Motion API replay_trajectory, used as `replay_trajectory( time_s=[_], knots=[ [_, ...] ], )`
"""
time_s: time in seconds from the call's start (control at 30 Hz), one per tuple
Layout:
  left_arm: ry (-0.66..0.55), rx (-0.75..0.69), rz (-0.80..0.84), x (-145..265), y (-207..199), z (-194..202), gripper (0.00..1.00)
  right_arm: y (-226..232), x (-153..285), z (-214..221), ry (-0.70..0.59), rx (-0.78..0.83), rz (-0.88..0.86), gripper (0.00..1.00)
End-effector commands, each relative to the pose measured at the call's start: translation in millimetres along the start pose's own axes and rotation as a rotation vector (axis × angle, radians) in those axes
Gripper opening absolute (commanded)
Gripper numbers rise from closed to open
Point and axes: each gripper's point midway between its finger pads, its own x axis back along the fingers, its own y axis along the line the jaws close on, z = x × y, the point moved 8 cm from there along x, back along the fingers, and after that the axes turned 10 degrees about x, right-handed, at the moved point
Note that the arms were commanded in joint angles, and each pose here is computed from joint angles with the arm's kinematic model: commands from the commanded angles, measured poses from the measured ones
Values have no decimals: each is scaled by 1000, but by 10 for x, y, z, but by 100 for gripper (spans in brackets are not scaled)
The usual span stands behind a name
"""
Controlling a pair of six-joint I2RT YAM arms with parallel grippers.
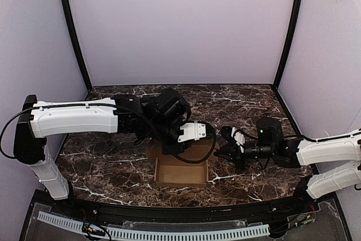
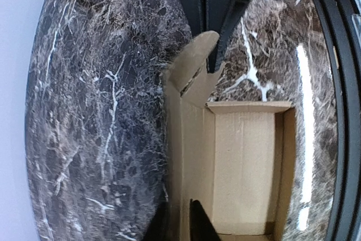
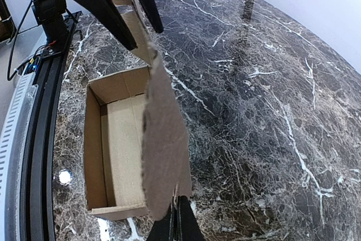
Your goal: Fold the paper box
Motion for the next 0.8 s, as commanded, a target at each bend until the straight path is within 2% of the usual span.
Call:
replay_trajectory(
  time_s=[0.0,0.13,0.3,0.53,0.6,0.77],
  knots=[
    [-57,72,-97,217,120,-35,28,-26,45,-190,-52,26,14,0],
    [-99,141,-190,347,191,5,42,-23,67,-240,-60,31,10,0],
    [-203,269,-350,585,296,151,53,-15,87,-259,-73,34,13,0],
    [-405,454,-357,1032,277,498,66,-39,103,-247,-56,31,50,0],
    [-424,479,-352,1063,226,629,69,-56,102,-236,-44,27,65,0],
    [-380,554,-340,989,151,1019,72,-69,105,-224,-18,17,72,0]
  ],
)
